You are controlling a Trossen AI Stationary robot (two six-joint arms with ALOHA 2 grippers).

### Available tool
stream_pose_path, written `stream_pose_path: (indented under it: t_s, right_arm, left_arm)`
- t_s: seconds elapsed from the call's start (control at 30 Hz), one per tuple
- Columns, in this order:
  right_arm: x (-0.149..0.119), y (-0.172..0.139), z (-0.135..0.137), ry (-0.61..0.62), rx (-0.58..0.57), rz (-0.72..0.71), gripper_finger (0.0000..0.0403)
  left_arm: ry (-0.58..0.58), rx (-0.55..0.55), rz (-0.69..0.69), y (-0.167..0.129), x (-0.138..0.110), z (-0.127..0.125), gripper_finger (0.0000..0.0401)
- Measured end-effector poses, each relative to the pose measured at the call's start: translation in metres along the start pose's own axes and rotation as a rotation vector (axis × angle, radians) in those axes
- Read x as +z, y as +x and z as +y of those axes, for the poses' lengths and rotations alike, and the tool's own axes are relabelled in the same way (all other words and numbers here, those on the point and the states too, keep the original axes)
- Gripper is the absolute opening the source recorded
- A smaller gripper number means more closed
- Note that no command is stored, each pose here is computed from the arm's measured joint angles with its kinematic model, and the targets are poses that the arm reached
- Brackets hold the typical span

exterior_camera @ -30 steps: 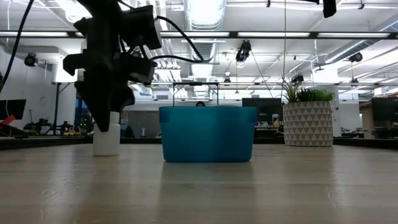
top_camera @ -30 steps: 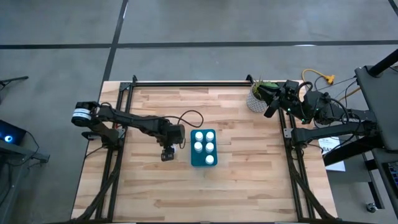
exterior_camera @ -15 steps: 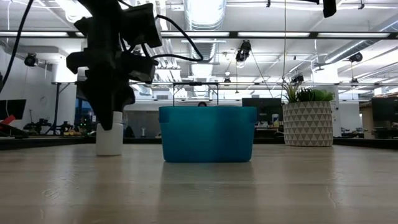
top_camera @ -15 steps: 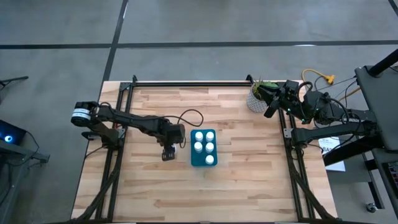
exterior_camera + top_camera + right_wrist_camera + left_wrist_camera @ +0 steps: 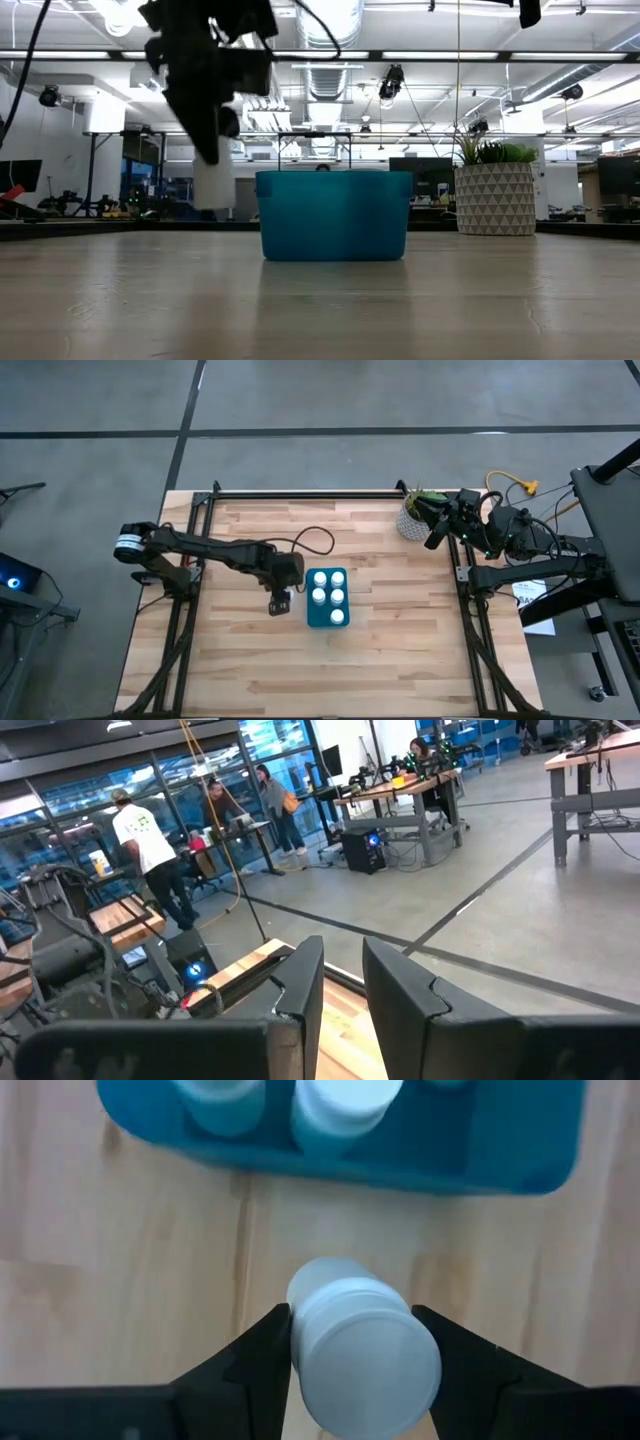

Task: Pick and place pill bottles into a basket
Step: Put the medicine bottle in the blue bin

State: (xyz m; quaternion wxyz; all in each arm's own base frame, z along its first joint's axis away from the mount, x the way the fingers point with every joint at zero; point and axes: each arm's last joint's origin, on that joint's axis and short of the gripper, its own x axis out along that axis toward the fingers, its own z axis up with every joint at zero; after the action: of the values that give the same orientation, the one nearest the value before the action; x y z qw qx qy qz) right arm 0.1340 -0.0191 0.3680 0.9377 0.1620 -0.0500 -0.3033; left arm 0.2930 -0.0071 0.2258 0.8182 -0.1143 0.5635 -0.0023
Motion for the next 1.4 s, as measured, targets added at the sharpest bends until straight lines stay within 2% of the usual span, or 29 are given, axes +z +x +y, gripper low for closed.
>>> stream_pose_path:
  t_s: [0.37,0.53,1.0,1.4]
  right_arm:
    - [0.0,0.0,0.0,0.0,0.0,0.0,0.0068]
    - [0.0,0.0,0.0,-0.004,0.0,0.0,0.0068]
    - [0.0,0.0,0.0,-0.006,0.0,0.0,0.0068]
    - [0.0,0.0,0.0,-0.004,0.006,0.002,0.0068]
  left_arm:
    - [0.011,0.023,-0.05,-0.052,0.031,-0.013,0.0164]
    - [0.012,0.023,-0.042,-0.064,0.039,-0.017,0.0164]
    - [0.102,0.001,0.045,-0.044,0.076,-0.046,0.0164]
    - [0.129,0.003,0.07,-0.023,0.089,-0.055,0.0164]
